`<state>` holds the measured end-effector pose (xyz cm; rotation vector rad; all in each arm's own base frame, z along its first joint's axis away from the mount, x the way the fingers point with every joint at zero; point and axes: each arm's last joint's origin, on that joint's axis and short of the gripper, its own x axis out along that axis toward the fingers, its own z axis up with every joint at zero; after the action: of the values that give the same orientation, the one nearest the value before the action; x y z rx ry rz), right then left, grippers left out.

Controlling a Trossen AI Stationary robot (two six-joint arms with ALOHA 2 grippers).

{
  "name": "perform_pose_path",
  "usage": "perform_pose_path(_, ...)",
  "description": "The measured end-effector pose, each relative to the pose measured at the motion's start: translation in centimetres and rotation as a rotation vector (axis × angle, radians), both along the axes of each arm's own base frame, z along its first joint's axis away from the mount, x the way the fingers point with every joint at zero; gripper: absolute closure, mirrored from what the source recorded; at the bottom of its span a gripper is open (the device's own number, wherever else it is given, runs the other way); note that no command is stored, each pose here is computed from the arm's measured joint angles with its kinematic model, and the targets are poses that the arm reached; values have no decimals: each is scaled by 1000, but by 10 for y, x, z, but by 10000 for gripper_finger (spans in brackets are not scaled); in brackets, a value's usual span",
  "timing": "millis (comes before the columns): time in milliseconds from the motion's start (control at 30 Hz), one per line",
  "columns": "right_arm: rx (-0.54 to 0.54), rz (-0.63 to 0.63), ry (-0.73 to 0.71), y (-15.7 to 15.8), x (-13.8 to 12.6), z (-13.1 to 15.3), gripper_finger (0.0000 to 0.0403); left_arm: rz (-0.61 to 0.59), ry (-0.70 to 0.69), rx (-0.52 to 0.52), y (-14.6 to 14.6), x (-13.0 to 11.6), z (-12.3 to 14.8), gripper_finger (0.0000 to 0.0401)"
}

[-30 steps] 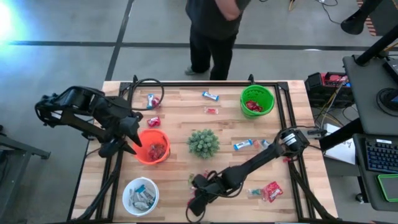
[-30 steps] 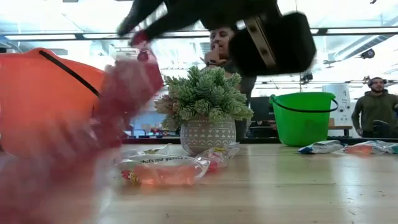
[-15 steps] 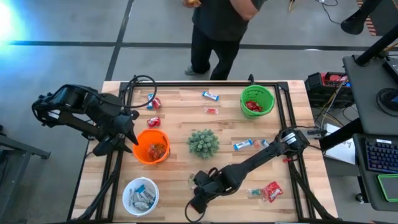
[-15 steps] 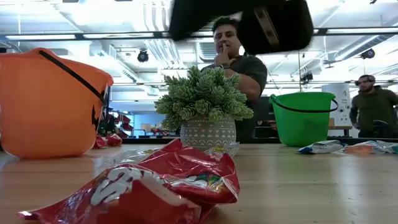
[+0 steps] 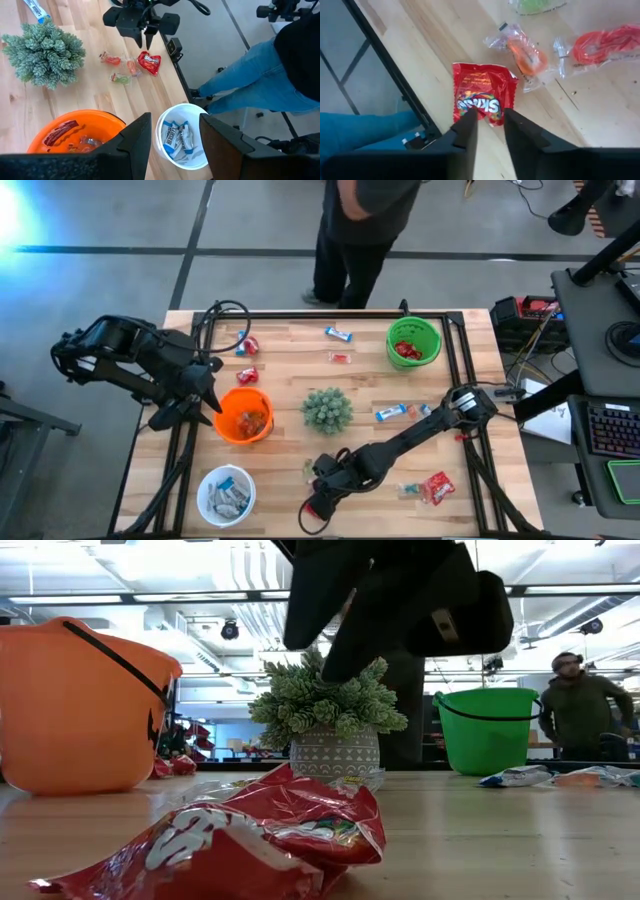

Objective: Sort candy
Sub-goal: Put the red candy into the green bucket

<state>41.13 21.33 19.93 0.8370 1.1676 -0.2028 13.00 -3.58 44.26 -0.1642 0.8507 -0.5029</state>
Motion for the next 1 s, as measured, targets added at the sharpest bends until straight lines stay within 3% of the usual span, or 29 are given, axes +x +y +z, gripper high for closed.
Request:
perform_pose_path(167, -7, -2, 17, 1, 1, -8, 258, 1, 0, 0, 0, 0, 0, 252)
perform_pose_path(333, -21, 7, 33, 1, 3, -17, 233, 4, 3, -3, 0, 0, 0, 252)
perform_pose_path(1000, -32, 24, 31, 4, 11, -43, 227, 16, 13, -13, 0, 1, 0, 252)
